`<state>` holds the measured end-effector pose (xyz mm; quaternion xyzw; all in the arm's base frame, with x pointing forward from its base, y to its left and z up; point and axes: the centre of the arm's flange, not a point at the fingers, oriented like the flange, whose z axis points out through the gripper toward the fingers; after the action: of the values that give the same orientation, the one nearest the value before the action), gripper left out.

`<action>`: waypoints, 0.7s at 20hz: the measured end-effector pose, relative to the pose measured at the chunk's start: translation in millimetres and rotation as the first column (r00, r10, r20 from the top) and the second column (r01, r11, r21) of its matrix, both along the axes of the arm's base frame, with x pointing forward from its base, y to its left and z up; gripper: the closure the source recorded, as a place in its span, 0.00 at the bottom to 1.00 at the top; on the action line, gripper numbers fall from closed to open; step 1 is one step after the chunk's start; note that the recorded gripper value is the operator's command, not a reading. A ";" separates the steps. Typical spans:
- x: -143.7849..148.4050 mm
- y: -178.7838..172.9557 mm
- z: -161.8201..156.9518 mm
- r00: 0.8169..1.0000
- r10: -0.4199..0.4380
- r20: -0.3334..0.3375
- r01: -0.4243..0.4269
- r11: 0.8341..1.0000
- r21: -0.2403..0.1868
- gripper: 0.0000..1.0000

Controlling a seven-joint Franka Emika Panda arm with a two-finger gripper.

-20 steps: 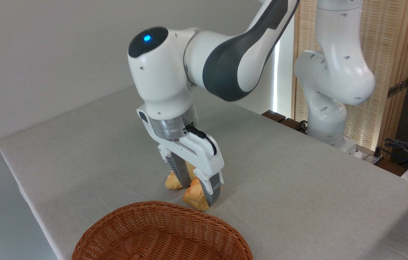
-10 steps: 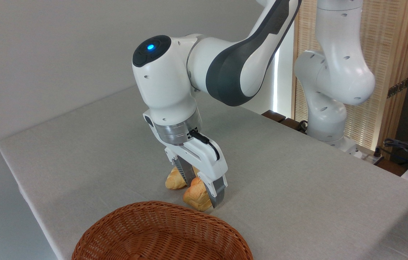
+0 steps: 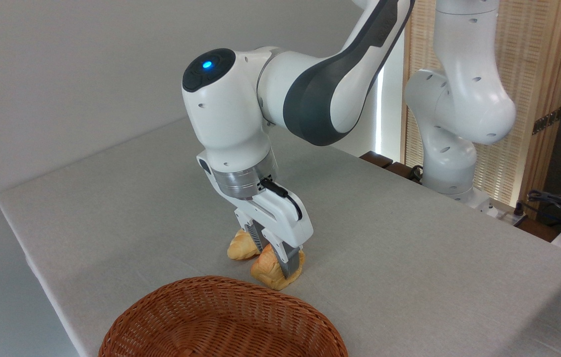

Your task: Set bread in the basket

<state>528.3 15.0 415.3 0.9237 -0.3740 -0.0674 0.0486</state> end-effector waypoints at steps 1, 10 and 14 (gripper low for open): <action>-0.1 0.0 0.4 1.000 0.000 0.001 0.000 1.000 0.000 0.63; 2.6 -3.0 101.0 0.991 -0.012 0.134 0.015 1.000 -0.022 0.55; 13.3 -0.5 148.5 0.972 -0.007 0.234 0.012 1.000 -0.019 0.55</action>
<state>541.7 14.5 563.8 0.9228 -0.3823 0.0454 0.0132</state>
